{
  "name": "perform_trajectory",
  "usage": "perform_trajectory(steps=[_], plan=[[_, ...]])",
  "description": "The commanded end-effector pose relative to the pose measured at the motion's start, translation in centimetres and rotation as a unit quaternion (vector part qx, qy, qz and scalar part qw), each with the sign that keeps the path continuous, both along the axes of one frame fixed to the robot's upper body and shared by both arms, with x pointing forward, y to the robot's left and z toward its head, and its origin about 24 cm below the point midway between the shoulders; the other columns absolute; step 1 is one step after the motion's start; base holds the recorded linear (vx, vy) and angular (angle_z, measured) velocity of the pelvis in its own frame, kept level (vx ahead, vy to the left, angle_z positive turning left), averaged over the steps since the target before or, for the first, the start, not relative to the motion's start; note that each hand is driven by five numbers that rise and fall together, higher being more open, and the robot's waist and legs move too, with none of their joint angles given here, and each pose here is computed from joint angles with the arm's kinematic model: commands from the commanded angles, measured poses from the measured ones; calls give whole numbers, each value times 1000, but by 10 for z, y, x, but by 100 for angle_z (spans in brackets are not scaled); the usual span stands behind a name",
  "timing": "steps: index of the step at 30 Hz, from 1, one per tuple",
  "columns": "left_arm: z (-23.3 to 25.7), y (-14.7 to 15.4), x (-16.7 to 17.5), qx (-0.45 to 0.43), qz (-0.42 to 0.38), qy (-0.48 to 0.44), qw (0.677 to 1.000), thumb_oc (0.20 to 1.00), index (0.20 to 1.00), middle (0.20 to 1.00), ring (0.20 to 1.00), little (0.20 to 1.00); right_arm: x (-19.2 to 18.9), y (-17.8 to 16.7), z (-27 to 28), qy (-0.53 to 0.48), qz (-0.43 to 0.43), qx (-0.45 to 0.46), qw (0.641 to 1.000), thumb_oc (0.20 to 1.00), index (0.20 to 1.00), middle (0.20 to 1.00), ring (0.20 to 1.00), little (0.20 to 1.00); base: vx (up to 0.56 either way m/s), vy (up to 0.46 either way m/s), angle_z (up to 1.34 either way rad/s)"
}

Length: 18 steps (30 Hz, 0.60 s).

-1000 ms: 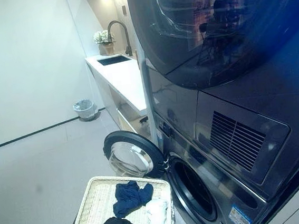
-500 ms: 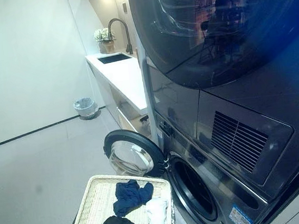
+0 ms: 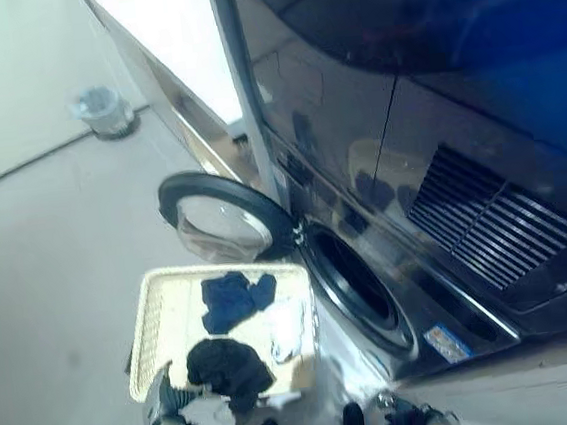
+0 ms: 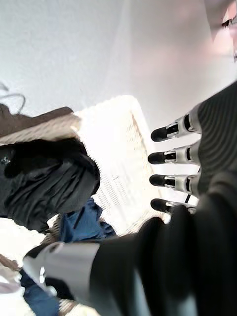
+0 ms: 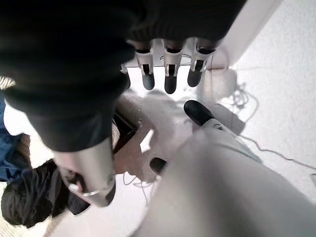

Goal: Put the clothes into the washing machine.

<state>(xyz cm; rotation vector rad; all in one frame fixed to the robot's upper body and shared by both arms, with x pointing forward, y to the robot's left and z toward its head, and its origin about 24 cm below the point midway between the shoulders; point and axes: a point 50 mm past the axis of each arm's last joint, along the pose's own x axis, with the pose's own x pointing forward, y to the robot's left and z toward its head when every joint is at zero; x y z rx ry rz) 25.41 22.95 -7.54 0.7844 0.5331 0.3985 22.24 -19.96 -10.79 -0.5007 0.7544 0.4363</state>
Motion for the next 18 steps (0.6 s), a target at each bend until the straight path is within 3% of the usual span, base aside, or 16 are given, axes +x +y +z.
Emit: perform_trajectory(steps=[1,18], plan=[[12,18,9,23,46,-12,999,1000,1000,1000,1000,1000,20,24,14,-55,41,24,997,1000,1000,1000,1000,1000,-127,39,-26],[92,80,62,80,136,9,987,1000,1000,1000,1000,1000,72,57,60,-155,52,57,985,1000,1000,1000,1000,1000,-68,16,-10]])
